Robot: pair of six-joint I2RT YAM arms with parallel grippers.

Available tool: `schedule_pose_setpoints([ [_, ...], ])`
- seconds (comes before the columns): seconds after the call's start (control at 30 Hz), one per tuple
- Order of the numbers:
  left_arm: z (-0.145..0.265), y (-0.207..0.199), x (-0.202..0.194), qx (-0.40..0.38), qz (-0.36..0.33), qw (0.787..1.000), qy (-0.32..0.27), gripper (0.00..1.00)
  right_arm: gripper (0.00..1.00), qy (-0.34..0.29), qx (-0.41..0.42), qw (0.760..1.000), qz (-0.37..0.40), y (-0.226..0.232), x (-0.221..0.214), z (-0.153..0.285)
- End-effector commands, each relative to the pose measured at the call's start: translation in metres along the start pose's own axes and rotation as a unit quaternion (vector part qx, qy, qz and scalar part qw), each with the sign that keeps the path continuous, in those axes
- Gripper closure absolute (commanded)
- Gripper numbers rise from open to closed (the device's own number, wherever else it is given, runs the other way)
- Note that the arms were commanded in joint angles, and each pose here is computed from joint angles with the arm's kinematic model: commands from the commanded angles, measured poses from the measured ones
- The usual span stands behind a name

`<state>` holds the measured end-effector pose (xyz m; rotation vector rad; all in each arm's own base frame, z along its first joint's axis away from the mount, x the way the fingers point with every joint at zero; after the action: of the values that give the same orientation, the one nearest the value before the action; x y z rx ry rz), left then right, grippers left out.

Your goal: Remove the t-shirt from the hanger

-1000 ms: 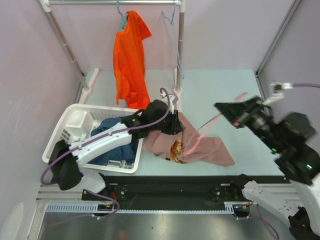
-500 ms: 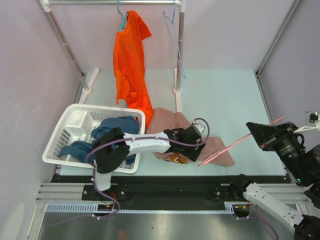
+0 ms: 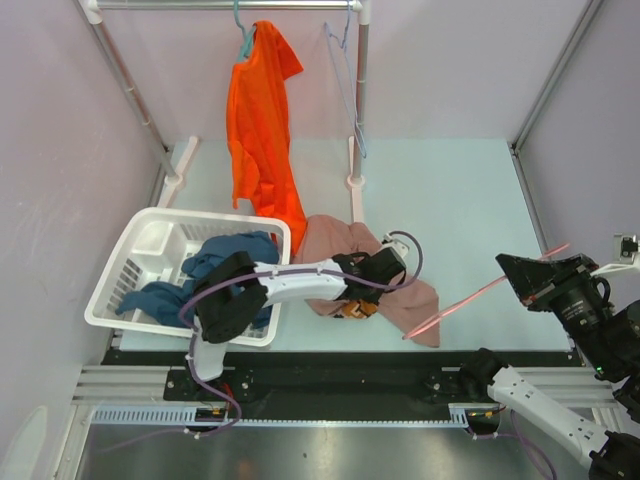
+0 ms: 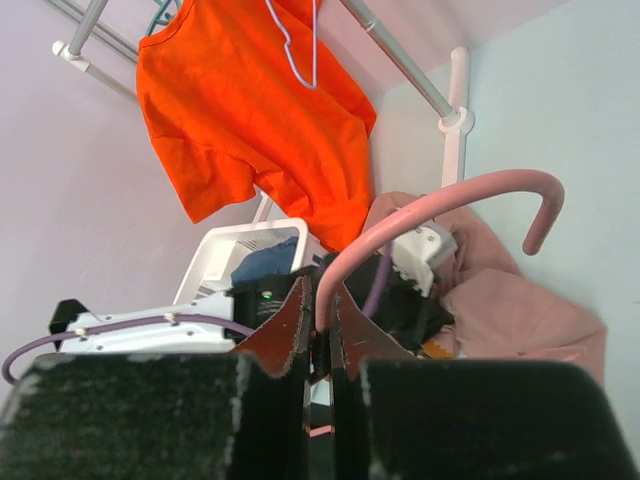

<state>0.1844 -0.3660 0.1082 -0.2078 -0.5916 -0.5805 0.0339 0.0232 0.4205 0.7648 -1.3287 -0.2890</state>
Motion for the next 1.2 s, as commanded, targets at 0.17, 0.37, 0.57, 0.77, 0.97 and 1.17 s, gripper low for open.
schedule_pose_setpoints([
  [0.17, 0.207, 0.098, 0.094, 0.016, 0.043, 0.975, -0.216, 1.0, 1.0, -0.012, -0.013, 1.0, -0.002, -0.006, -0.002, -0.002],
  [0.37, 0.332, 0.162, 0.091, 0.057, 0.092, 0.937, -0.331, 1.0, 1.0, -0.009, -0.011, 1.0, 0.004, -0.004, -0.005, -0.01],
  [0.57, 0.386, 0.211, 0.058, 0.182, 0.139, 0.898, -0.375, 1.0, 1.0, 0.0, -0.01, 1.0, 0.01, -0.001, -0.009, -0.02],
  [0.77, 0.403, 0.253, 0.009, 0.353, 0.224, 0.826, -0.378, 1.0, 1.0, 0.009, -0.007, 1.0, 0.014, 0.001, -0.015, -0.029],
  [0.97, 0.32, 0.295, -0.041, 0.412, 0.312, 0.822, -0.241, 1.0, 1.0, 0.012, -0.006, 1.0, 0.014, 0.001, -0.019, -0.033],
  [1.17, 0.327, 0.314, -0.084, 0.491, 0.422, 0.717, -0.259, 1.0, 1.0, 0.019, -0.005, 1.0, 0.016, 0.002, -0.02, -0.033],
])
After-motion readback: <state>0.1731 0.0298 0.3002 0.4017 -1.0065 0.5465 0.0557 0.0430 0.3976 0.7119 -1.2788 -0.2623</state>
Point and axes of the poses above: each gripper's point midway between its finger pads, its own z axis back along the fingers, its own y axis along the line the jaws close on, x = y × z, the point moved 9 cm from there along z, back along the fingers, and after that the axes turned 3 degrees about z, right-handed, at the moved point
